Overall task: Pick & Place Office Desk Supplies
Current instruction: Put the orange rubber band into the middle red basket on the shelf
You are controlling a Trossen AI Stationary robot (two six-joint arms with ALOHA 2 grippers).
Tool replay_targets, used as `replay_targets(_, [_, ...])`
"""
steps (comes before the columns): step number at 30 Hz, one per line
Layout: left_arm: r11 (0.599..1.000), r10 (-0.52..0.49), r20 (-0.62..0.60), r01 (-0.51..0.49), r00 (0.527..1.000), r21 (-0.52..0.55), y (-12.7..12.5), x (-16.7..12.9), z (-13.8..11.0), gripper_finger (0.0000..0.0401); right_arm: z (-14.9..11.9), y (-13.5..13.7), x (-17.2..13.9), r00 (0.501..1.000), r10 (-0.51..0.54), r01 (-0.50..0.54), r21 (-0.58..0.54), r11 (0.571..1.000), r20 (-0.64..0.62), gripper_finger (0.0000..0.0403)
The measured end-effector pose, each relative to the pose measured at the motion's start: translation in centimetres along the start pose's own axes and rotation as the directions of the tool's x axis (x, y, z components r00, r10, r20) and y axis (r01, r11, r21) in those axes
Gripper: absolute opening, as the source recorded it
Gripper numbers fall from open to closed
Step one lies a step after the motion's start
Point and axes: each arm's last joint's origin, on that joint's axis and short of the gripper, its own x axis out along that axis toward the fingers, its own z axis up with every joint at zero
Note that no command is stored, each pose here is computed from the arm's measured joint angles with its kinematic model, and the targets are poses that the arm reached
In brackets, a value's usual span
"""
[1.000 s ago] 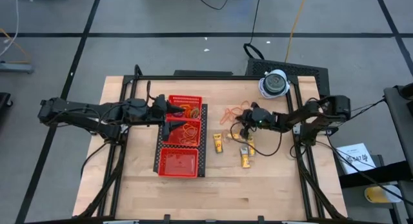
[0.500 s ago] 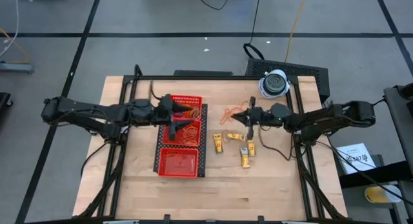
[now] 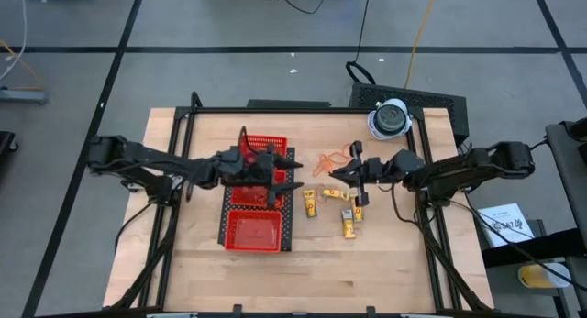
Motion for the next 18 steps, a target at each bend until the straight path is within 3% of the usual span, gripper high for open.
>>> replay_targets(9, [0.996,0.072,0.010,-0.073,0.997,0.054,0.3,1.8,-2.2,0.0274,0.7,0.4,1.6,1.000,0.028,-0.028,0.010,1.000,-0.011,0.0000])
replay_targets(18, [0.993,0.079,0.010,-0.080,0.997,0.084,0.3,3.5,-3.3,0.0274,0.2,0.1,4.0,0.999,0.030,-0.029,0.026,0.999,-0.027,0.0000])
